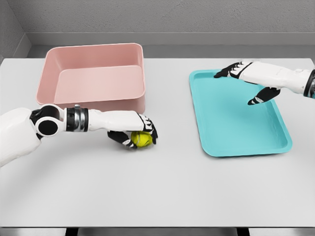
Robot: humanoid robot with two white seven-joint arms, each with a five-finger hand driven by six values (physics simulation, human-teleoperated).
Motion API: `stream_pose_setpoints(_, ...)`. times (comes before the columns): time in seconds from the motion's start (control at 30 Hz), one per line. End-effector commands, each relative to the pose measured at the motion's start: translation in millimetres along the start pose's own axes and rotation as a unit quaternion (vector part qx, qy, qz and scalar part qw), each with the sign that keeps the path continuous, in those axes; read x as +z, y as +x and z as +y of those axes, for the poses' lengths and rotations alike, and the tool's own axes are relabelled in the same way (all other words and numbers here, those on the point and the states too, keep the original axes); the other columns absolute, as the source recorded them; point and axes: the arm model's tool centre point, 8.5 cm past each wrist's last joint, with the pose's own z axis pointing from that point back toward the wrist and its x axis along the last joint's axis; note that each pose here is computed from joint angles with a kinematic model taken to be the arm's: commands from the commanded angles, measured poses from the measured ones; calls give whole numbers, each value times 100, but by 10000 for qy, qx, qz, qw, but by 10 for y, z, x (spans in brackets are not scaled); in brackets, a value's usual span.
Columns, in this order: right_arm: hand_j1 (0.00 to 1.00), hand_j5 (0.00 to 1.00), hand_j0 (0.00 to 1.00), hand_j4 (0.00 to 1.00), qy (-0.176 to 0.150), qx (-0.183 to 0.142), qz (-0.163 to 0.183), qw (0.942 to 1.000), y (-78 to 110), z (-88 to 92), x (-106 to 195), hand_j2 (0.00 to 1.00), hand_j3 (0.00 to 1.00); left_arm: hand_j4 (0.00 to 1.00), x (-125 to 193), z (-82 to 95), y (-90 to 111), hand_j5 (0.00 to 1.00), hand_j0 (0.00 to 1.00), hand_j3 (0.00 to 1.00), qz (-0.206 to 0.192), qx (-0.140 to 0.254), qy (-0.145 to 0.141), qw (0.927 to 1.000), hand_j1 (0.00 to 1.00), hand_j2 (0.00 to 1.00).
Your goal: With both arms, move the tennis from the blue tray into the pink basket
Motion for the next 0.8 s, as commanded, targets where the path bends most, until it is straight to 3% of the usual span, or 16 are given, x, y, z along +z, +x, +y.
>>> stream_pose_setpoints(0.0,100,100,100,100,14,-17,26,10000,-11,8,8,100,100,60,4,20,4,60,60,60,-7,19,49,10000,60,60)
stream_pose_setpoints(0.33,100,100,100,100,137,-52,33,9999,-3,136,-15,100,100,60,0,86,24,60,60,60,-36,-24,172,9998,60,60)
stream_pose_setpoints(0.77,100,100,100,100,141,-75,80,9998,-31,145,9,100,100,61,85,497,116,61,61,61,-108,-331,745,9966,61,61)
